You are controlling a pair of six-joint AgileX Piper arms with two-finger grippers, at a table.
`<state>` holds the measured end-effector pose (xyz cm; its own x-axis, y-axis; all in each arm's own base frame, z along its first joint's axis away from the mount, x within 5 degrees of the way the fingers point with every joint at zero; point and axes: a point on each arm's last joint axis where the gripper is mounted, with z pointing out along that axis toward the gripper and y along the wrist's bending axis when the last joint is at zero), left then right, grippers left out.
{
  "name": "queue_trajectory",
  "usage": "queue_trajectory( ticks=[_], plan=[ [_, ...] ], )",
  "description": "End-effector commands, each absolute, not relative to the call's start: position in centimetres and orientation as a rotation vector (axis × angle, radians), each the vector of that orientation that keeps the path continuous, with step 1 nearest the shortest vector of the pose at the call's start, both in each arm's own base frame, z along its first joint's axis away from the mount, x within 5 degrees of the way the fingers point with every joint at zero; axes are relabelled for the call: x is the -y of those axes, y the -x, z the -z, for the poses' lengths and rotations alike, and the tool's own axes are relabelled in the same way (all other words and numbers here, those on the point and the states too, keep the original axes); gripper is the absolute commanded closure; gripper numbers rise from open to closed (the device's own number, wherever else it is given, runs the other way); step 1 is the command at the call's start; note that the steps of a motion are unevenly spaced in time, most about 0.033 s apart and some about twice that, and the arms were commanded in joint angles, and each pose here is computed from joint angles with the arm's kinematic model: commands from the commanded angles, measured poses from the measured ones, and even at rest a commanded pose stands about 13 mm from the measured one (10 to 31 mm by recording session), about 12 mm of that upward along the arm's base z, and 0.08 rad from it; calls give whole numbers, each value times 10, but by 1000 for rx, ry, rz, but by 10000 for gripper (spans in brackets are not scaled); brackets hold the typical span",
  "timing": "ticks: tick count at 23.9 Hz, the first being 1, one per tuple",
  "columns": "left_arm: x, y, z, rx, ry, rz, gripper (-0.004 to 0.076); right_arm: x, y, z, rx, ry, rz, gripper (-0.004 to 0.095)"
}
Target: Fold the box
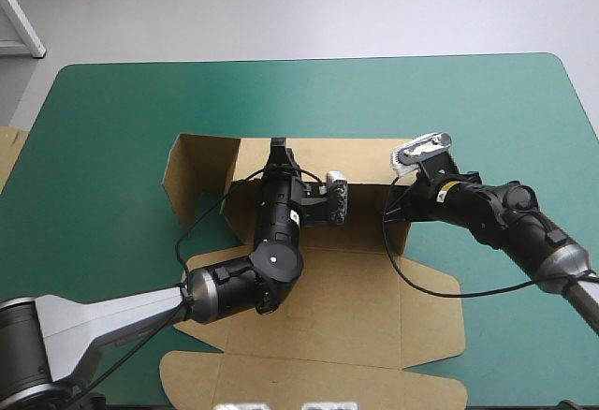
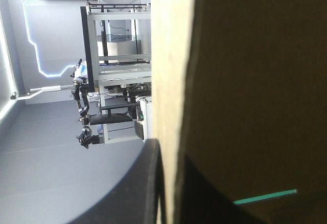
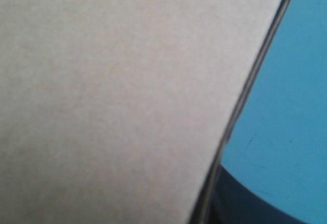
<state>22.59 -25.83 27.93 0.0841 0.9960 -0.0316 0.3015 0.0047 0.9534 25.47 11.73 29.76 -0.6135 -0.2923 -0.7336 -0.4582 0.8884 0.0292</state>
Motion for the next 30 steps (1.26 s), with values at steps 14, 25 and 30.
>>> queue_trajectory(
  ticks=[14,25,30],
  plan=[
    [262,-222,-286,-1388,-1445,-859,734,-115,-235,-296,-2311,497,-363,401],
    [262,-221,-285,-1397,-1445,-852,734,-130,-228,-267,-2243,450,-387,401],
    [262,-221,-285,-1396,-1446,-850,733,-135,-240,-250,-2272,445,-366,436]
  ],
)
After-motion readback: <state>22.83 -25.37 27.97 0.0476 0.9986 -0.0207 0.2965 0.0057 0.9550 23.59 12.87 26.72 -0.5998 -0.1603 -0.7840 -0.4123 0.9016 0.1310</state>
